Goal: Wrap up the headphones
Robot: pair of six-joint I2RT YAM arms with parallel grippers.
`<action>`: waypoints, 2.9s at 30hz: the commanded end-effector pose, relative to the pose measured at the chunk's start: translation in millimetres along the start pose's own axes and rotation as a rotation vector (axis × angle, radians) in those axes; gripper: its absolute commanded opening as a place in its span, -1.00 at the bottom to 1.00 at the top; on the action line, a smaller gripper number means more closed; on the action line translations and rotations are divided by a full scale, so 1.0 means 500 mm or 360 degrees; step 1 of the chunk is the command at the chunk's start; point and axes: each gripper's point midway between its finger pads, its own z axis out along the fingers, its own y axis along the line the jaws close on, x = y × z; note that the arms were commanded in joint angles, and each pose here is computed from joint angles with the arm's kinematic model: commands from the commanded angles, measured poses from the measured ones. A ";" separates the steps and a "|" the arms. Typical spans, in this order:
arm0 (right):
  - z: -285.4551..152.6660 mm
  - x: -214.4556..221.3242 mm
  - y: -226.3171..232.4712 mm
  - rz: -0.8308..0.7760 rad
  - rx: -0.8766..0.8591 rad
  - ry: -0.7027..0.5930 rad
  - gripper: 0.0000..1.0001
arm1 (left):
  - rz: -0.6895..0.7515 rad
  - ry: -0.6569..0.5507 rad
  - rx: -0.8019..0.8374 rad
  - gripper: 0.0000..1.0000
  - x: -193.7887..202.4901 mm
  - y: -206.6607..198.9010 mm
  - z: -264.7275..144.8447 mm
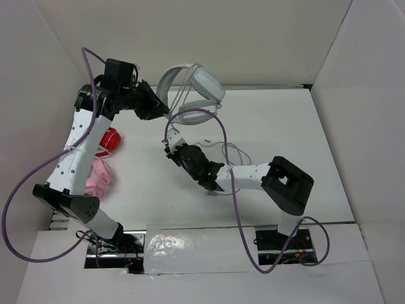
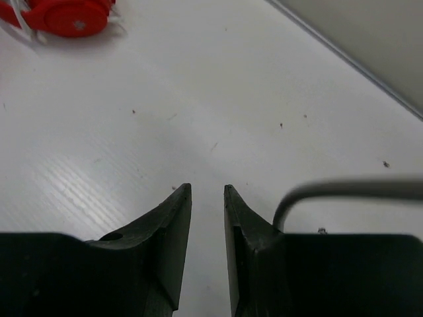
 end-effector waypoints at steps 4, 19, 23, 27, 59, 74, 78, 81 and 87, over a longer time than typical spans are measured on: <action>-0.087 -0.011 0.014 0.0089 -0.0179 -0.0068 -0.32 | 0.0171 -0.0037 0.0469 -1.00 -0.008 -0.128 -0.115; -0.203 -0.036 -0.066 0.0267 -0.0148 -0.0286 -0.05 | 0.0237 -0.0054 0.0600 -1.00 -0.002 -0.152 -0.161; -0.252 -0.068 -0.110 0.0375 -0.0134 -0.0375 0.78 | 0.0239 -0.0052 0.0602 -1.00 -0.001 -0.152 -0.161; -0.265 -0.051 -0.154 0.0527 -0.0110 -0.0345 0.99 | 0.0248 -0.0062 0.0618 -1.00 -0.003 -0.155 -0.166; 0.001 0.059 -0.435 0.0679 0.0026 0.0027 -1.00 | 0.0585 -0.0023 0.1000 -1.00 0.095 -0.195 -0.321; -0.143 -0.071 -0.672 0.0797 0.0367 0.0218 -1.00 | 0.0508 -0.0018 0.0156 -1.00 0.076 0.038 -0.042; -0.176 -0.131 -0.679 0.0783 0.0350 0.0383 -1.00 | 0.0643 0.0008 -0.0146 -1.00 0.092 0.096 0.042; -0.193 -0.172 -0.663 0.0772 0.0302 0.0409 -1.00 | 0.0741 0.0045 -0.0298 -1.00 0.111 0.129 0.093; -0.215 -0.213 -0.615 0.0825 0.0170 0.0430 -1.00 | 0.0615 0.0092 -0.0469 -1.00 0.114 0.155 0.139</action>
